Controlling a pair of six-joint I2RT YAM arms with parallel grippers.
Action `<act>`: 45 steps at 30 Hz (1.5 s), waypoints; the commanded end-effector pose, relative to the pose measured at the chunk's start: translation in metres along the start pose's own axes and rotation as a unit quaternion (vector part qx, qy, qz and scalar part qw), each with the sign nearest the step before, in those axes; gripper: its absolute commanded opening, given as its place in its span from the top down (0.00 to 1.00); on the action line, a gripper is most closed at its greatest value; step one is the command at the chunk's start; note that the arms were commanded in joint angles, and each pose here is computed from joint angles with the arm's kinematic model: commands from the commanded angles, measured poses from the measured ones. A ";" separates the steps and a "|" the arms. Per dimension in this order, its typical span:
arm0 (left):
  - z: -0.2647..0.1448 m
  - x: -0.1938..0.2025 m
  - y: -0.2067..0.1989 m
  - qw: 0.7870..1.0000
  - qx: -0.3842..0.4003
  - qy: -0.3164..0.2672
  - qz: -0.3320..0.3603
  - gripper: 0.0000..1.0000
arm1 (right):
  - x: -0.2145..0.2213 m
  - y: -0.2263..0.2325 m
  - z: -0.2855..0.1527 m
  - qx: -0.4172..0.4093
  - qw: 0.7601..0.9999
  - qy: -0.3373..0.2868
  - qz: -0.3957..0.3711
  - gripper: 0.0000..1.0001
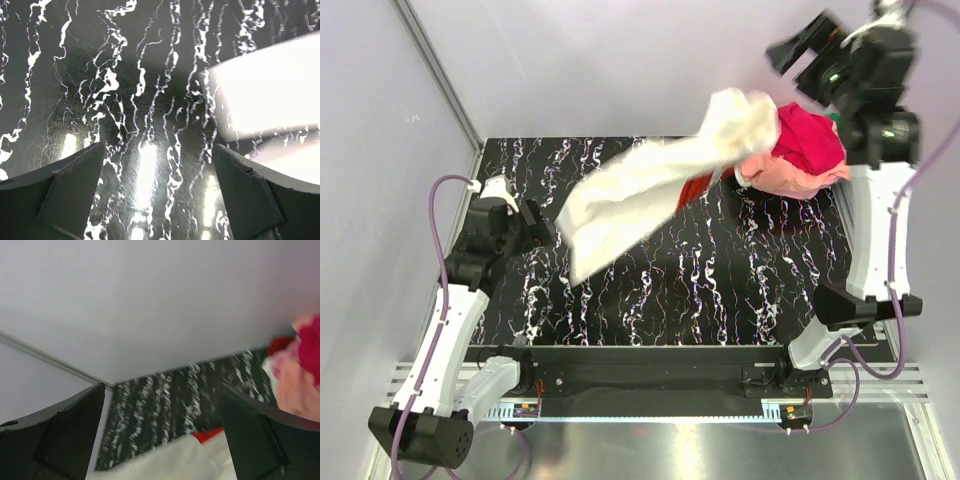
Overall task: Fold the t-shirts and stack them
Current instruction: Move the tshirt to the center of the board, then flatten the tshirt out
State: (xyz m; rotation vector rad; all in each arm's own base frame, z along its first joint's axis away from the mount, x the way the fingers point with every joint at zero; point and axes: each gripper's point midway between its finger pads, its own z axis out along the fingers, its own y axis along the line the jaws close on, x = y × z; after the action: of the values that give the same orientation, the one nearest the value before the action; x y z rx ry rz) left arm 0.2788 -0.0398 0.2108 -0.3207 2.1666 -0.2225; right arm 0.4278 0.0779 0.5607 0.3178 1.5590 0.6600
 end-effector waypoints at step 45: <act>0.004 0.084 -0.024 0.992 0.010 0.116 0.049 0.13 | 0.441 -0.174 -0.126 0.228 0.843 0.485 0.043 0.16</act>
State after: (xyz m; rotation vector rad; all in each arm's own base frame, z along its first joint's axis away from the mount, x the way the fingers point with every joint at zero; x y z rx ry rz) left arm 0.2302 -0.0872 0.1434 -0.1799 2.4611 -0.2269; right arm 0.2709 0.1483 0.0787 0.4619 2.7780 0.4441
